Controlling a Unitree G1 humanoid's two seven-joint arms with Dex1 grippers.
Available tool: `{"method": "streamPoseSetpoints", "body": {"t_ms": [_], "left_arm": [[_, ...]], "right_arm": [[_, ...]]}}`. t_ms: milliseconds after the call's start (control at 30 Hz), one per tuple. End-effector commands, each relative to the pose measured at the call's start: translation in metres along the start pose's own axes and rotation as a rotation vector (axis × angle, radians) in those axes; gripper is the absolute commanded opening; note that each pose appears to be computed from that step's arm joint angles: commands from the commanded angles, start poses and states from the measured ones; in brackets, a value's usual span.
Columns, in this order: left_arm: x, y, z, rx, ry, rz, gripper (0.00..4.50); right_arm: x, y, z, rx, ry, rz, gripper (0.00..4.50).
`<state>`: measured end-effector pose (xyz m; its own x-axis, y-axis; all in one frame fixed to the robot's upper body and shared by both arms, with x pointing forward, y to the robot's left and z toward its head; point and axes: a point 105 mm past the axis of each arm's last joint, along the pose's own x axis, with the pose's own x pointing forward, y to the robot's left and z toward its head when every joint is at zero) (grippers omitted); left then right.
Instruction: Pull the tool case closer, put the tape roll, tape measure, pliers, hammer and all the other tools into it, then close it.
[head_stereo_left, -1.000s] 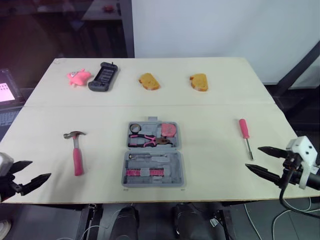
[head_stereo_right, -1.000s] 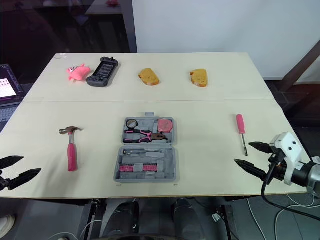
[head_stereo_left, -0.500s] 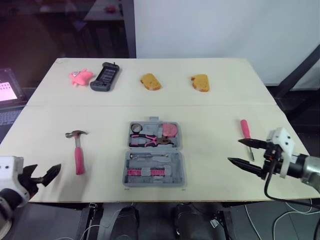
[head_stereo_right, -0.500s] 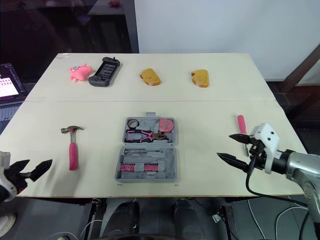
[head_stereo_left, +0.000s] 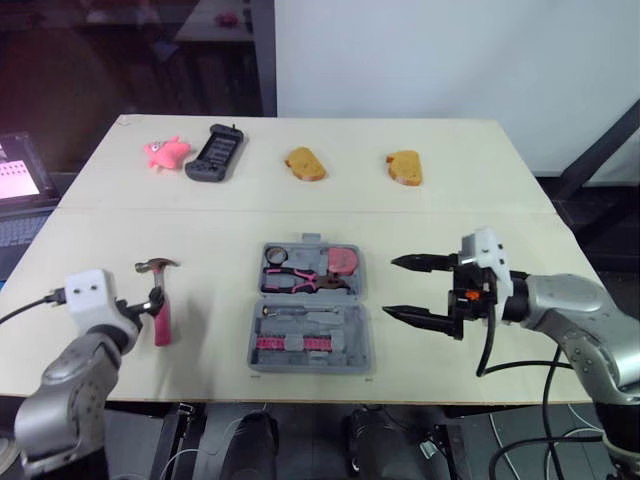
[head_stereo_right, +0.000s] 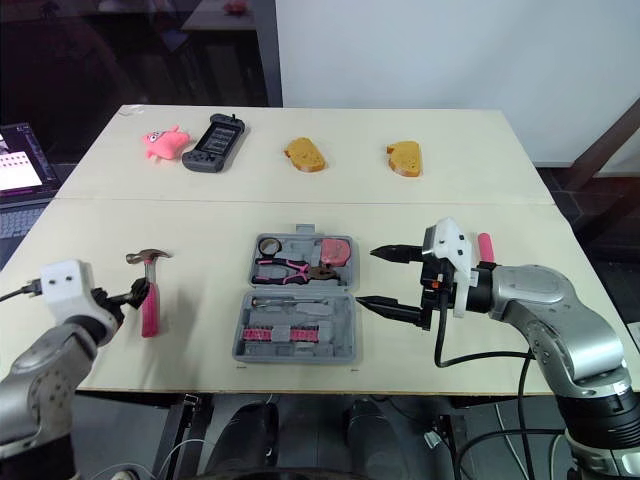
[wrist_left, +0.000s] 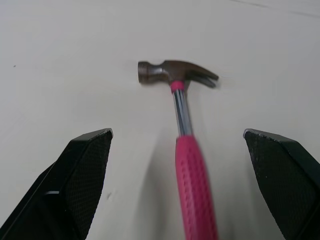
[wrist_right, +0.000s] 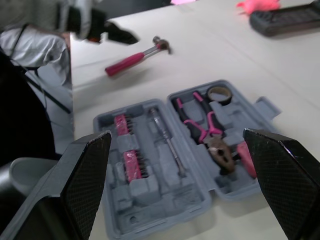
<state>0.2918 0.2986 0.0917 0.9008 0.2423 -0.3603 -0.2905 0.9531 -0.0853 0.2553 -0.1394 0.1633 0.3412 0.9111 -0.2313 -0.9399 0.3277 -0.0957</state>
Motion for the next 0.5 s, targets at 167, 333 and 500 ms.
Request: {"method": "streamPoseSetpoints", "body": {"t_ms": [167,333,500], "left_arm": [[0.024,0.005,-0.016,-0.022,0.199,0.073,4.44],[0.038,0.000,-0.022,-0.037,0.268,0.061,4.44],[0.050,-0.001,-0.029,-0.033,0.306,0.056,4.44]], "right_arm": [[0.002,0.001,0.009,-0.064,-0.016,-0.002,4.50],[0.001,0.004,0.008,-0.064,-0.013,-0.012,4.50],[0.001,0.006,0.006,-0.056,-0.010,-0.027,4.50]]}}
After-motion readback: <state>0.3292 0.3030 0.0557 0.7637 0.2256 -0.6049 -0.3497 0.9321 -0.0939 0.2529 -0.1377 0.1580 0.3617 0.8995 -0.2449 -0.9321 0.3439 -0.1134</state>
